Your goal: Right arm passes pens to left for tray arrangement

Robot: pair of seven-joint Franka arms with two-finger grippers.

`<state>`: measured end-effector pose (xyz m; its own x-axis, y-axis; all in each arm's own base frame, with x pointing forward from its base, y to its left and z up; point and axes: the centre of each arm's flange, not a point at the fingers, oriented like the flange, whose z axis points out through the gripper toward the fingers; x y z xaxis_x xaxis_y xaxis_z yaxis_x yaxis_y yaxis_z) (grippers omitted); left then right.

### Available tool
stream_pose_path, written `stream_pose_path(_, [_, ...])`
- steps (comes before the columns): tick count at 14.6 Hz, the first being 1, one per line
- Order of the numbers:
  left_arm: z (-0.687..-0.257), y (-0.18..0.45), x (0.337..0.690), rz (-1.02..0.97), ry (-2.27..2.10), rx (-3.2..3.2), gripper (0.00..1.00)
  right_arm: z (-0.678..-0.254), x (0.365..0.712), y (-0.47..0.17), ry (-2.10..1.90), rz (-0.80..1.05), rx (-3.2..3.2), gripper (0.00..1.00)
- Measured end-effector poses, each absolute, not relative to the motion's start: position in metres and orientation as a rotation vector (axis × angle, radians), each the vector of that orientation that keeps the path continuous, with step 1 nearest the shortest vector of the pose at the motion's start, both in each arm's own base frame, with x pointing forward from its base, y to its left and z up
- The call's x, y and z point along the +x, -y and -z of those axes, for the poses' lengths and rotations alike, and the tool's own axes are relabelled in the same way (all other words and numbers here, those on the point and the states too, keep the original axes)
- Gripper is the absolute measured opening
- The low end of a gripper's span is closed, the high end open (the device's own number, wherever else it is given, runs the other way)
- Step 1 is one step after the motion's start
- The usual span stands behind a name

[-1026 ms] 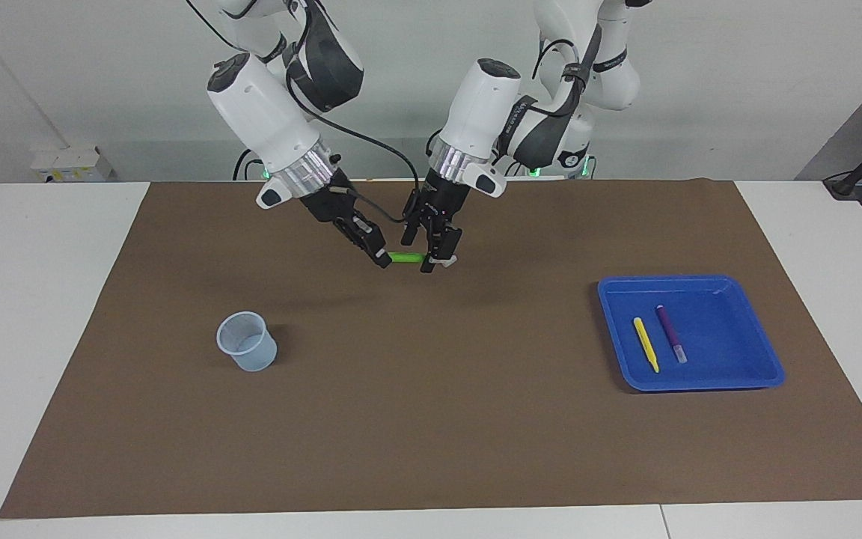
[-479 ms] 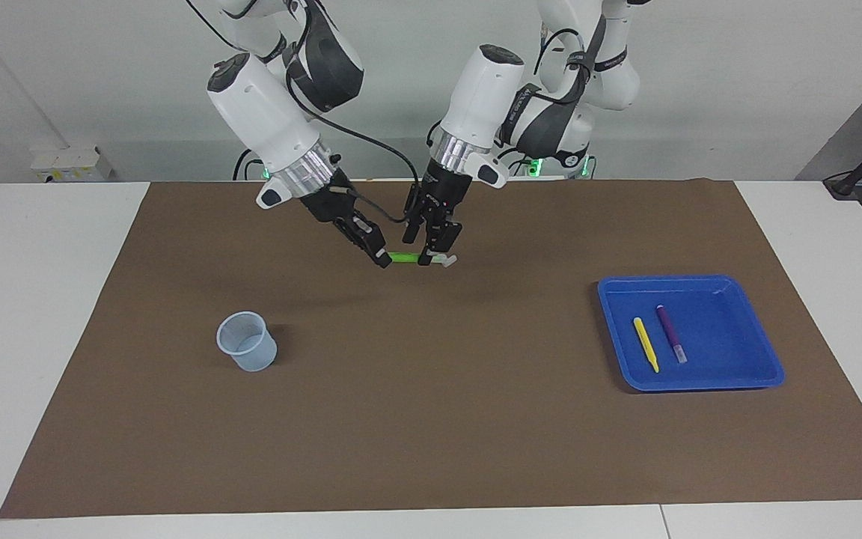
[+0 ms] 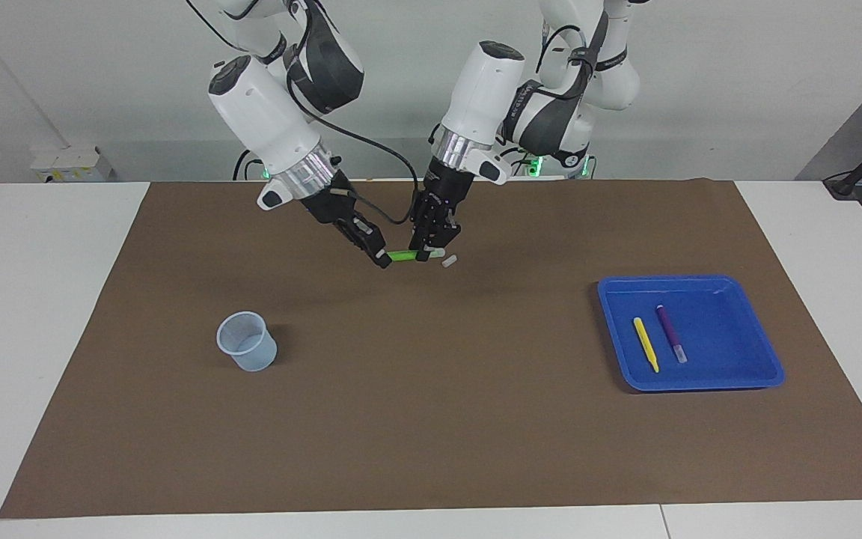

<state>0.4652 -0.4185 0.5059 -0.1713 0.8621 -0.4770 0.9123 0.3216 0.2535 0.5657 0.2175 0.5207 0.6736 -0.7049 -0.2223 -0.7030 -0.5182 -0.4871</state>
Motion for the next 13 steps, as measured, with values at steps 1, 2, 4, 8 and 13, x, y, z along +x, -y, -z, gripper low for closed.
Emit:
stream_pose_path(1, [-0.5059,0.4184,0.4653,0.120,-2.050,1.559,0.27,-0.5205,0.5656,-0.2175,-1.084,0.004,-2.338,0.19])
stream_pose_path(2, [-0.5060,0.4169,0.4666,0.118,-2.052,1.555,0.21,-0.5197,0.5652,-0.2177,-1.084,0.001,-2.340,0.19])
stream_pose_path(4, [-0.5059,0.4163,0.4671,0.118,-2.054,1.553,0.20,-0.5200,0.5649,-0.2184,-1.083,0.001,-2.340,0.19])
stream_pose_path(8, [-0.5060,0.4162,0.4673,0.118,-2.055,1.551,0.20,-0.5201,0.5649,-0.2183,-1.083,0.002,-2.339,0.19])
stream_pose_path(13, [-0.5062,0.4182,0.4656,0.121,-2.052,1.552,0.18,-0.5240,0.5654,-0.2180,-1.080,0.017,-2.332,0.43])
